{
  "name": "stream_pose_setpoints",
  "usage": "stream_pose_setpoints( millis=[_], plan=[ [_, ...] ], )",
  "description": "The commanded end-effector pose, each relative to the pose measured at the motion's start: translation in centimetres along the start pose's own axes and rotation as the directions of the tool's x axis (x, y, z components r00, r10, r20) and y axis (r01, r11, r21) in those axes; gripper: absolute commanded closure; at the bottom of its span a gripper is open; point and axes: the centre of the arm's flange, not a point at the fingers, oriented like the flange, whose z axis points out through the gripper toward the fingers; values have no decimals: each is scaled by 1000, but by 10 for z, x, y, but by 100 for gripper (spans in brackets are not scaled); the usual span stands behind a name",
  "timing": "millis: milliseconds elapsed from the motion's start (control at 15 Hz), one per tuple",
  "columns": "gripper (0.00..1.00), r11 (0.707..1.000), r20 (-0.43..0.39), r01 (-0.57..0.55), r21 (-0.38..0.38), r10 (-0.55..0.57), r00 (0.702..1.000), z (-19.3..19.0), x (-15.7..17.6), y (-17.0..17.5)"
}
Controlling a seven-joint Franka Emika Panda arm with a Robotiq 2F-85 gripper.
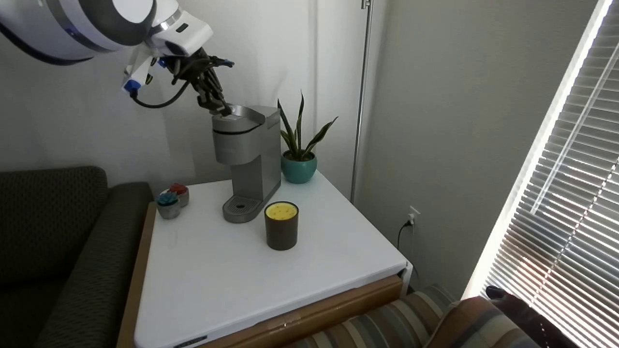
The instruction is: Open the top of the coffee maker
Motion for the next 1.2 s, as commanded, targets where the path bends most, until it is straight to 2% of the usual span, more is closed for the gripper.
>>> stream_pose_setpoints(
  millis=[0, 333, 1133],
  plan=[
    [100, 1000, -24, 18, 17, -18, 1000, -6, 3, -4],
    [100, 998, -23, 13, 54, -12, 1000, -3, 6, -6],
    [100, 993, -89, 63, 102, -53, 995, -28, 36, -38]
  ],
)
